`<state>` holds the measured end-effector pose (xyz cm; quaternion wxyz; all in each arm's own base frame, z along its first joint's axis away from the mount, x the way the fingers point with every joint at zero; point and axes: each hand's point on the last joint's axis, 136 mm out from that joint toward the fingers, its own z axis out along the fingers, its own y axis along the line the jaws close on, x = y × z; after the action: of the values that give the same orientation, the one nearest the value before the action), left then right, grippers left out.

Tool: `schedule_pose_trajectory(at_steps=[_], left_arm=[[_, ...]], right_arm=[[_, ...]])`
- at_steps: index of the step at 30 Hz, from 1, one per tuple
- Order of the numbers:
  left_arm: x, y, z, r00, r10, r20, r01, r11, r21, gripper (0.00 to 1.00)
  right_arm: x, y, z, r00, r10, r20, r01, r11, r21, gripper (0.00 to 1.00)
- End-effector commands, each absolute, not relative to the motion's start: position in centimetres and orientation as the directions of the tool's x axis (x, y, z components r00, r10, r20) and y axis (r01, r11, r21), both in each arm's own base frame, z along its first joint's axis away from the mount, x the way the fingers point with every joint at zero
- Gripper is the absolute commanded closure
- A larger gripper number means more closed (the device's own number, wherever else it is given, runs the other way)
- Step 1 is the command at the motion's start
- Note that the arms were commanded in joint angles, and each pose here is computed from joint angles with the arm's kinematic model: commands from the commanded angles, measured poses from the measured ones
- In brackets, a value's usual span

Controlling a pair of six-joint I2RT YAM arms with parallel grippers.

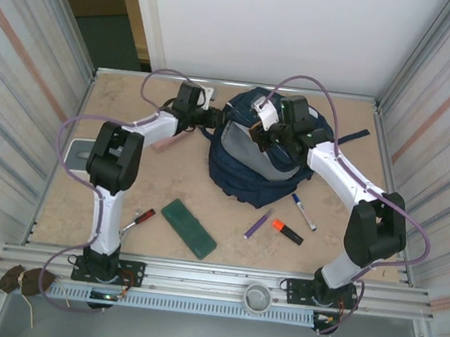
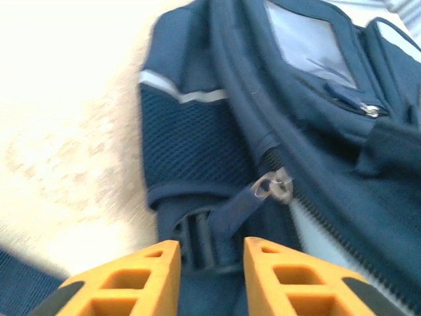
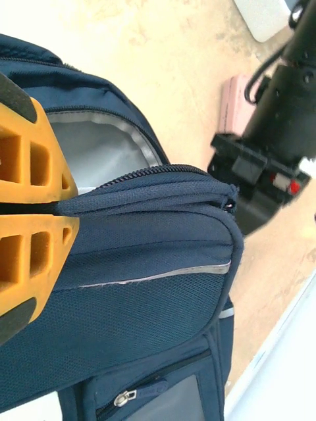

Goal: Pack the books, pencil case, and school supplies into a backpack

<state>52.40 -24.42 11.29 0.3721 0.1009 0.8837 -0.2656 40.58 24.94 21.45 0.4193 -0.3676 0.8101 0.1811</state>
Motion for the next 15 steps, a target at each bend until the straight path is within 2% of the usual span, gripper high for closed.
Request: schedule_pose_trajectory(at_steps=[1,3,8,10,15], left_arm=[[51.3,-20.3,15.3,-0.645,-0.074,-0.76,0.324,0.875,-0.36,0.62],[49.1,-18.1,16.8,-0.64,-0.09,-0.763,0.284,0.895,-0.345,0.58],[41.2,-15.3,16.8,-0.643,-0.159,-0.749,0.2,0.909,-0.365,0.34],[37.9,-15.2,16.2,-0.661,-0.153,-0.735,0.193,0.912,-0.363,0.31],[29.6,-15.5,14.0,-0.71,-0.044,-0.703,0.175,0.955,-0.238,0.23]], right_arm=[[42.1,25.1,24.6,-0.379,-0.345,-0.859,-0.706,0.707,0.028,1.0],[42.5,24.7,24.9,-0.416,-0.302,-0.858,-0.668,0.742,0.063,1.0],[42.6,24.8,24.9,-0.503,-0.212,-0.838,-0.606,0.778,0.167,1.0],[42.7,24.8,24.7,-0.52,-0.194,-0.832,-0.587,0.789,0.183,1.0],[42.3,25.2,23.8,-0.534,-0.197,-0.822,-0.577,0.795,0.184,1.0]])
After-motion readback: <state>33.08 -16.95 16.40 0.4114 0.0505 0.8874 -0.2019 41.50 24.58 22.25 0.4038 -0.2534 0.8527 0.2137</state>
